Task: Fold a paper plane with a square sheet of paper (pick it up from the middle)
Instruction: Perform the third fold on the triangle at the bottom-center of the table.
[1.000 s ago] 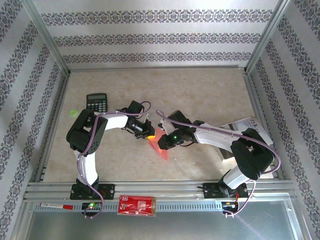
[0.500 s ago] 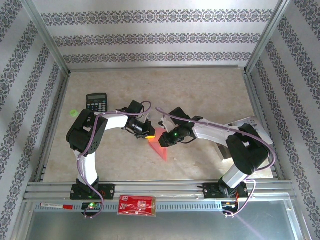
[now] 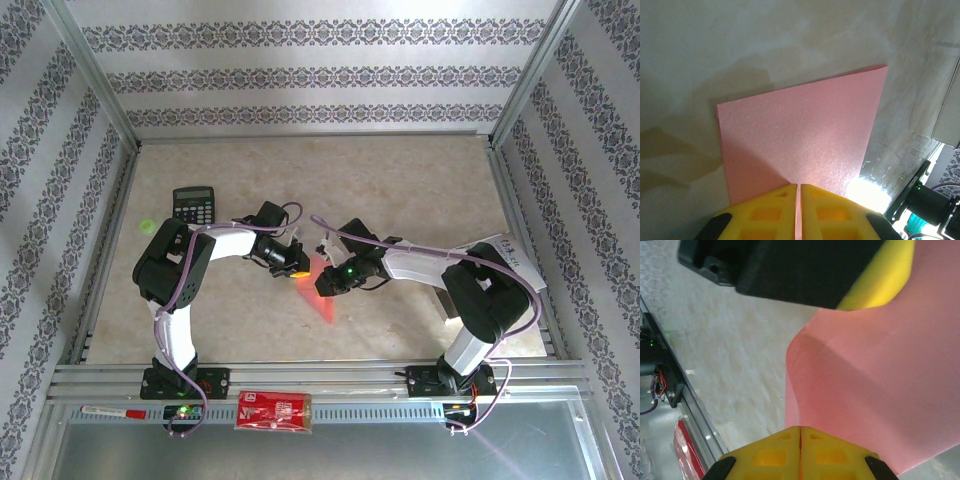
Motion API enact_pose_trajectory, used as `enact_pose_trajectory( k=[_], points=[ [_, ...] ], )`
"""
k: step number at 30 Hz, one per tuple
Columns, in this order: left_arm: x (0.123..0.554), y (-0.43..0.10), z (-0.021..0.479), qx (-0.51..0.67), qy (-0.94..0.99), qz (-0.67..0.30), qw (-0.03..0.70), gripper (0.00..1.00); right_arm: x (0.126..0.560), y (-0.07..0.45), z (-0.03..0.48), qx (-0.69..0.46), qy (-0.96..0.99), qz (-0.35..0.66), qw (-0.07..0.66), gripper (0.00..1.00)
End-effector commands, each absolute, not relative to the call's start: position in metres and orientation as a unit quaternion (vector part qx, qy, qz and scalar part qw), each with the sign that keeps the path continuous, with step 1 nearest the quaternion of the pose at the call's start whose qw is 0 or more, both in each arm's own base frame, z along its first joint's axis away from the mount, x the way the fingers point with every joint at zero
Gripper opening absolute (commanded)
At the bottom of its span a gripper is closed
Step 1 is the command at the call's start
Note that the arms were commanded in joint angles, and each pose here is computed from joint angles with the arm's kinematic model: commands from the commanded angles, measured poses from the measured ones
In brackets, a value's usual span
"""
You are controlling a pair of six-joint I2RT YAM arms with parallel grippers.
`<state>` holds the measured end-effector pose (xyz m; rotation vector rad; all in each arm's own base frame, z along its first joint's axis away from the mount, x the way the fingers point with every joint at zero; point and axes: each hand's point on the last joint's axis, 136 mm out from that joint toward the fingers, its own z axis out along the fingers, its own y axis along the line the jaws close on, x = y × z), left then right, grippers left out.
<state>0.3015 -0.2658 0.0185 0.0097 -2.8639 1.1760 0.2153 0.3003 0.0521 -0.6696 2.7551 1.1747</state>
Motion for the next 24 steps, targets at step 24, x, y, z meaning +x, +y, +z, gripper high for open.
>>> enact_pose_trajectory(
  k=[24],
  points=[
    [0.281,-0.259,0.004,0.008,-0.934,0.352,0.051,0.11,0.234,0.281,0.029,-0.212,0.915,0.342,0.024,0.07]
  ],
)
